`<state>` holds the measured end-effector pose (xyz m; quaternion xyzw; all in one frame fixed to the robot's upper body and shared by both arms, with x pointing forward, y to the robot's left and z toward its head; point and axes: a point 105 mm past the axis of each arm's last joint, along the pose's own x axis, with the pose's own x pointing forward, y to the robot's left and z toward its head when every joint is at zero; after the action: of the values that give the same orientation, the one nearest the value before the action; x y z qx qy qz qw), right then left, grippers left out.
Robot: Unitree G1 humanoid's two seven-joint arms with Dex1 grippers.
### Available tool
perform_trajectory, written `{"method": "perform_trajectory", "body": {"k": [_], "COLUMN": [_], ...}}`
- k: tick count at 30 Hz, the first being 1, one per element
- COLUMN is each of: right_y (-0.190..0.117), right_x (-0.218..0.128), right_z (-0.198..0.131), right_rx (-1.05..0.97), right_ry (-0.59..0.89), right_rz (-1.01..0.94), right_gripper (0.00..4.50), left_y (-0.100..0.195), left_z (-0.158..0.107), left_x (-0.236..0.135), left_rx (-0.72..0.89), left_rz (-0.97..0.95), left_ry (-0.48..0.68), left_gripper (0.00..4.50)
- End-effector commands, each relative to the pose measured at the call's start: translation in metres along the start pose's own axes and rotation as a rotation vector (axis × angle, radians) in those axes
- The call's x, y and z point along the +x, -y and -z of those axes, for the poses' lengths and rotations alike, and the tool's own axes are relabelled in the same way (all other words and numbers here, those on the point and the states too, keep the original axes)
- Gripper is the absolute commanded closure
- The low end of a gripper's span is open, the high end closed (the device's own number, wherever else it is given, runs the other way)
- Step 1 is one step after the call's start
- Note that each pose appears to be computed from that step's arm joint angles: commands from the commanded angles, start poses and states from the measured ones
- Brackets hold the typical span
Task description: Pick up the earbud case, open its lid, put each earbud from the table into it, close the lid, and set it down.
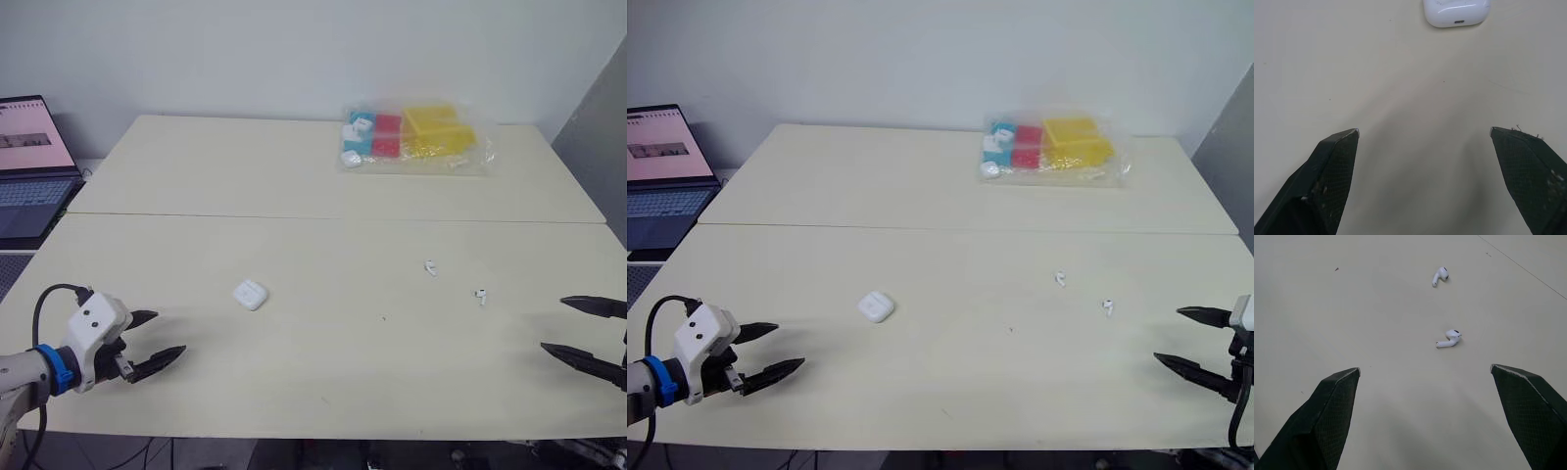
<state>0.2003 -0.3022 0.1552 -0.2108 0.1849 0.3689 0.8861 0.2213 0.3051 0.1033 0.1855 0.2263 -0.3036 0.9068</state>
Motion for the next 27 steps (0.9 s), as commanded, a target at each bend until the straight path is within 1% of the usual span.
{"method": "perform_trajectory", "body": {"k": [1,3,5,7,10,13,16,18,21,27], "right_y": [0.005,0.008,0.01,0.011,0.012,0.015,0.016,0.018,0.02,0.019], "right_x": [0.001,0.002,0.003,0.004,0.005,0.005,0.006,0.006,0.007,0.009], "right_z": [-0.008,-0.008,-0.008,-0.007,-0.006,-0.007,-0.006,-0.006,-0.006,-0.007], "right_rx": [-0.047,-0.056,-0.051,-0.054,-0.058,-0.065,-0.061,-0.057,-0.034,-0.038], "right_ry": [0.013,0.02,0.025,0.022,0.018,0.019,0.018,0.02,0.029,0.032], "right_rz": [0.017,0.033,0.042,0.041,0.041,0.046,0.049,0.058,0.068,0.058], "right_gripper": [0.0,0.0,0.0,0.0,0.0,0.0,0.0,0.0,0.0,0.0], "left_y": [-0.004,-0.005,-0.005,-0.007,-0.012,-0.012,-0.012,-0.015,-0.011,-0.01], "left_z": [-0.008,-0.008,-0.012,-0.018,-0.025,-0.026,-0.023,-0.025,-0.027,-0.029], "left_x": [-0.003,-0.001,0.001,0.002,0.002,0.001,0.001,0.0,0.0,0.001], "left_rx": [0.056,0.088,0.086,0.073,0.094,0.104,0.107,0.107,0.068,0.062], "left_rz": [-0.011,-0.007,0.011,0.012,-0.016,-0.01,-0.01,-0.032,0.011,0.026], "left_ry": [0.007,-0.006,0.013,0.05,0.107,0.112,0.088,0.101,0.113,0.108], "left_gripper": [0.03,0.03,0.03,0.03,0.03,0.03,0.03,0.03,0.03,0.03]}}
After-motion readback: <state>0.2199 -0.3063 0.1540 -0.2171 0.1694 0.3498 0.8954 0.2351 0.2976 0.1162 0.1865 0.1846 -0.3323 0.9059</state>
